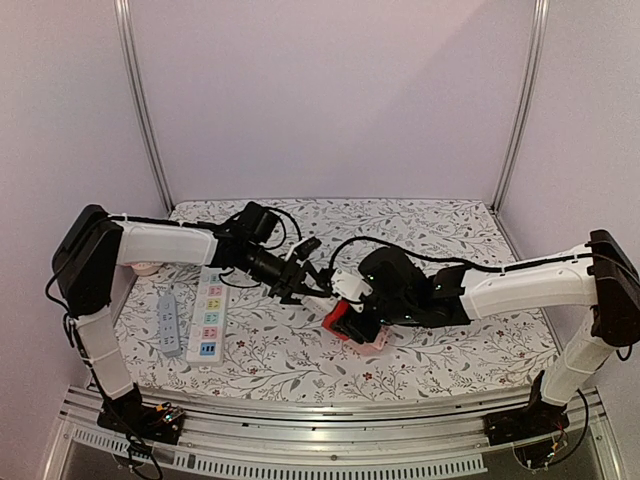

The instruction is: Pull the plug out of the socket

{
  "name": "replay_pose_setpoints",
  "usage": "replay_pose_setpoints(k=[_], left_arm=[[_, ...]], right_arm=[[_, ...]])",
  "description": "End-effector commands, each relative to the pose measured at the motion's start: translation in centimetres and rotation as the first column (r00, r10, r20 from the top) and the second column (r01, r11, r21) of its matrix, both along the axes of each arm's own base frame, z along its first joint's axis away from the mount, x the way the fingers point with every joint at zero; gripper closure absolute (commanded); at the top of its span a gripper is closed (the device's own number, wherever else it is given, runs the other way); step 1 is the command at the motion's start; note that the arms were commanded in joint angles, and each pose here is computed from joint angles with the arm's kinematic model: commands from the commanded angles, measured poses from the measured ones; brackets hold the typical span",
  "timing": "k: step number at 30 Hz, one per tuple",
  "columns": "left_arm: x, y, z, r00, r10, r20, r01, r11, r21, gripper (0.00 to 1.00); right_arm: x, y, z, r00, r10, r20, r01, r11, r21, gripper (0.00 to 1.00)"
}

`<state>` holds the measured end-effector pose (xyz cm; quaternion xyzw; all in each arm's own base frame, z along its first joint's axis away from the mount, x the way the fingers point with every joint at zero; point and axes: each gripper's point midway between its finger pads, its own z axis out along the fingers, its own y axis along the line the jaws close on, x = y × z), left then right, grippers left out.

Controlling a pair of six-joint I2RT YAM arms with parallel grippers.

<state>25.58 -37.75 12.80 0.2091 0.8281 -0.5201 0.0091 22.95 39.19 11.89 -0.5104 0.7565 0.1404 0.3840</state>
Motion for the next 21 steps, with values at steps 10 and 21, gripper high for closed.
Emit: replay_pose_setpoints(k=[10, 21], left_arm=[[-0.6, -0.6, 0.9, 0.999, -0.045, -0.015, 0.045, 0.998, -0.04, 0.83], [3.1, 3.0, 6.2, 0.982, 0.106, 0.155, -0.087, 0.988, -0.125, 0.88]], right_arm=[[1.4, 1.0, 4.6, 0.992, -0.068, 0.104, 0.05, 0.984, 0.17, 0.02], [3.0, -1.8, 8.6, 0.986, -0.159, 0.049, 0.132, 0.928, 0.347, 0.01]])
